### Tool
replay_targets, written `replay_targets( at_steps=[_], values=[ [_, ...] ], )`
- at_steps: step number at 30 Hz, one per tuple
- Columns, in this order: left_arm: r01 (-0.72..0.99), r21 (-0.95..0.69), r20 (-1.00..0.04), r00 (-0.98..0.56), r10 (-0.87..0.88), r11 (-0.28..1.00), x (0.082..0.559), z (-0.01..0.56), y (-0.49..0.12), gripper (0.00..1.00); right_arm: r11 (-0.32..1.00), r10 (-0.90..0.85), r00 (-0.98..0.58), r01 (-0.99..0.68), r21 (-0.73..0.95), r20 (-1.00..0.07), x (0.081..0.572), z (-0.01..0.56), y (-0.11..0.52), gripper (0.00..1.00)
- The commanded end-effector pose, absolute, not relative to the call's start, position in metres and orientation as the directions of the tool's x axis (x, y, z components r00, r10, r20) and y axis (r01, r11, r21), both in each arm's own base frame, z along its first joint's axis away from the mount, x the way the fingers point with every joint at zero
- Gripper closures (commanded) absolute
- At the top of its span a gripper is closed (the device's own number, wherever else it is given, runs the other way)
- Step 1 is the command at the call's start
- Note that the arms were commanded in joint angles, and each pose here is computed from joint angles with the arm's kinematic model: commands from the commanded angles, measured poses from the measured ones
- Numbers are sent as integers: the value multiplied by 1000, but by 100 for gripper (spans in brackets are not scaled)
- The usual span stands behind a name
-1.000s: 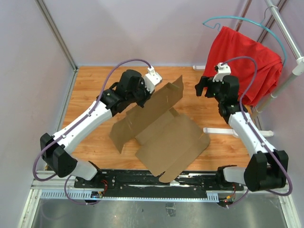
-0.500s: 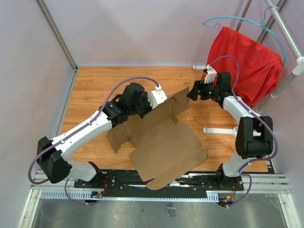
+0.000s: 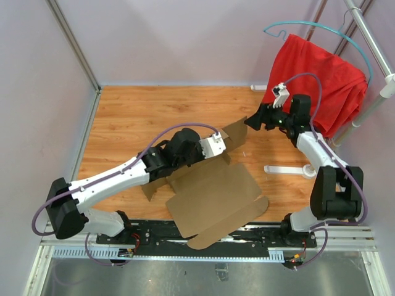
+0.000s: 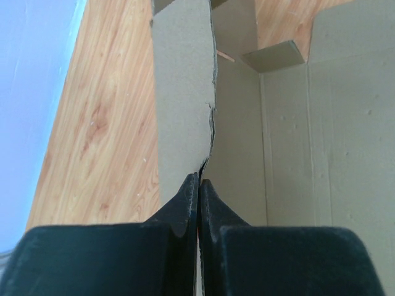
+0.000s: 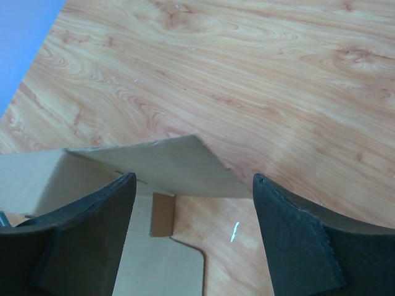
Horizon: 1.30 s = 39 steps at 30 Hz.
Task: Fold the paper box
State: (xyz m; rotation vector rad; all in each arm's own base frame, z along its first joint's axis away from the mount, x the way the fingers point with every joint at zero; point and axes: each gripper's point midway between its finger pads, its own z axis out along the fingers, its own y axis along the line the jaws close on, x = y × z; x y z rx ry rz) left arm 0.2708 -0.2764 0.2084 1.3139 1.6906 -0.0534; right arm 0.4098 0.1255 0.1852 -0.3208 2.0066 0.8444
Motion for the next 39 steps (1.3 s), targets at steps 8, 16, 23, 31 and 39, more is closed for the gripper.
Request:
replay_targets(
  at_steps=[8, 16, 23, 31, 39],
  values=[
    [683, 601, -558, -16, 830, 416, 253, 174, -258, 100, 864, 125, -489, -374, 337, -864, 383, 200, 89, 24],
    [661, 547, -702, 29, 711, 514, 228, 219, -247, 100, 872, 151, -457, -356, 337, -876, 396, 191, 86, 27],
    [703, 507, -743, 63, 667, 498, 217, 231, -252, 100, 754, 178, -484, -493, 435, -857, 423, 189, 117, 34],
    [719, 510, -708, 40, 705, 472, 218, 213, -259, 100, 633, 213, -507, -580, 513, -835, 459, 174, 139, 38],
    [688, 559, -639, 1, 769, 464, 228, 207, -253, 100, 548, 106, -513, -685, 480, -852, 430, 146, 178, 39]
  ],
)
